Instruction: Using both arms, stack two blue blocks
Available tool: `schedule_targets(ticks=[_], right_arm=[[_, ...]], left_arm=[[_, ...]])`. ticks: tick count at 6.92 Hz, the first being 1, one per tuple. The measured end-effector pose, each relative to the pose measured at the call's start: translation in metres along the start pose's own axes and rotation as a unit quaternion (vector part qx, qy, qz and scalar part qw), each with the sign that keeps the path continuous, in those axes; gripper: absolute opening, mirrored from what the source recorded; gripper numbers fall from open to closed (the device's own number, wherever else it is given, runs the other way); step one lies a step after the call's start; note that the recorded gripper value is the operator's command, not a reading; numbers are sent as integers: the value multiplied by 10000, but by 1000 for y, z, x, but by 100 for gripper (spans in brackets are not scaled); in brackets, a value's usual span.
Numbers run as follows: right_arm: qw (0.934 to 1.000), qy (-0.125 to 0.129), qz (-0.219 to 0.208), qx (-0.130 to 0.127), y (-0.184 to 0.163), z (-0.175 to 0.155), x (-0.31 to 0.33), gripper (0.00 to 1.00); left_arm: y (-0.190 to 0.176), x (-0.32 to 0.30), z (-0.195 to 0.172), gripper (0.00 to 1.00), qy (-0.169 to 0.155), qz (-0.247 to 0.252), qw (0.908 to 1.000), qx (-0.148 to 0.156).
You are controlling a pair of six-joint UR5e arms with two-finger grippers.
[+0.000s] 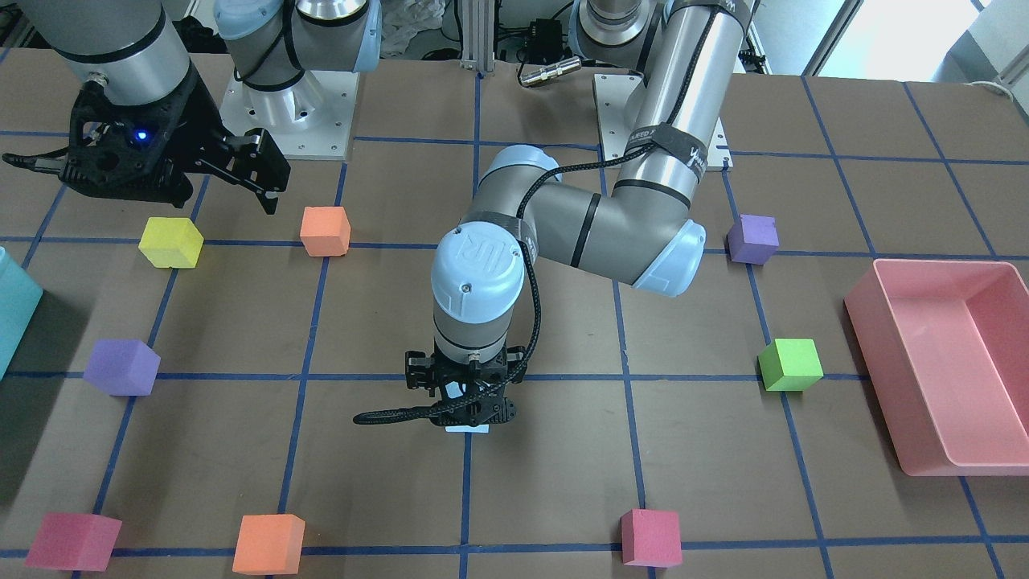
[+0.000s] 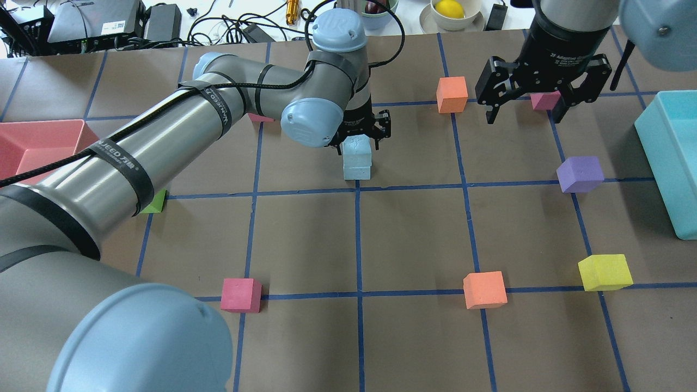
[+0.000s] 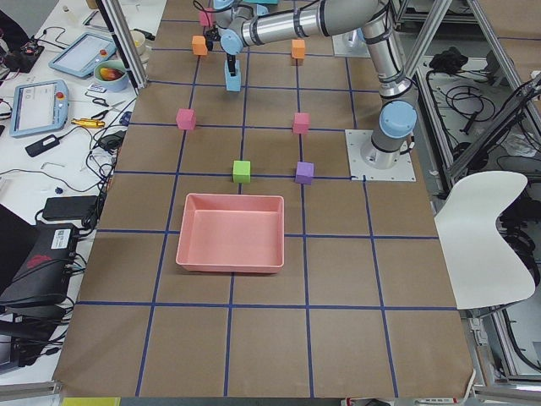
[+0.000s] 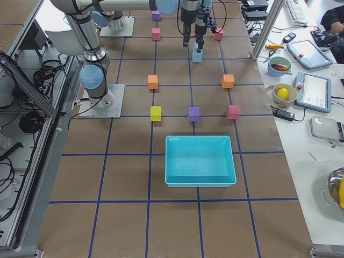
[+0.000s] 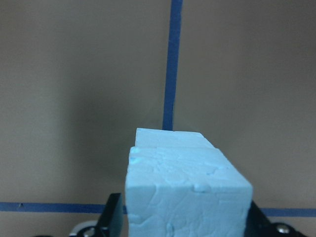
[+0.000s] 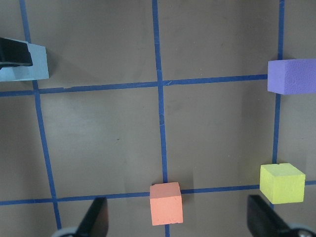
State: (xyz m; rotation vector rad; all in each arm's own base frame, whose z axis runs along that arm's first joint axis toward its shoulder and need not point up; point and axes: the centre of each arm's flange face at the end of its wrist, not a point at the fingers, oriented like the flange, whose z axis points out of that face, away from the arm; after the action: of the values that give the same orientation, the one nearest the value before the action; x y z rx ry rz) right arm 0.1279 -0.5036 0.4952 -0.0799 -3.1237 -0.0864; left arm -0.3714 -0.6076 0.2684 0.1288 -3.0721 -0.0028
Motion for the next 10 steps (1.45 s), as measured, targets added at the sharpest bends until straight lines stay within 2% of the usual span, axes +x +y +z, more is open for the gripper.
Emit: schedule_targets(ticks=[2,5,7,8,9,10], right_arm=[[10000,-5,-2,1,0,1,0,100],[10000,-8,10,20,-1,0,2,100],[10000,-5,2,26,-1,-1,3,100],[10000,5,-5,28,-1,-1,3,100],[10000,11,-14,27,-1,-1,3,100],[10000,16,-21,24,0,-1,2,100]], left_arm=[[3,-18,-47,100,113,-21,9999,68],[-5,-129,-140,100,59,704,9975,-88],[27,-191,-209,100,5,1285,9913,-284],[55,-199,-246,100,-59,1399,9900,-159],[74,-201,-269,100,-97,1453,9893,-19],[84,-203,-275,100,-164,1473,9889,59]])
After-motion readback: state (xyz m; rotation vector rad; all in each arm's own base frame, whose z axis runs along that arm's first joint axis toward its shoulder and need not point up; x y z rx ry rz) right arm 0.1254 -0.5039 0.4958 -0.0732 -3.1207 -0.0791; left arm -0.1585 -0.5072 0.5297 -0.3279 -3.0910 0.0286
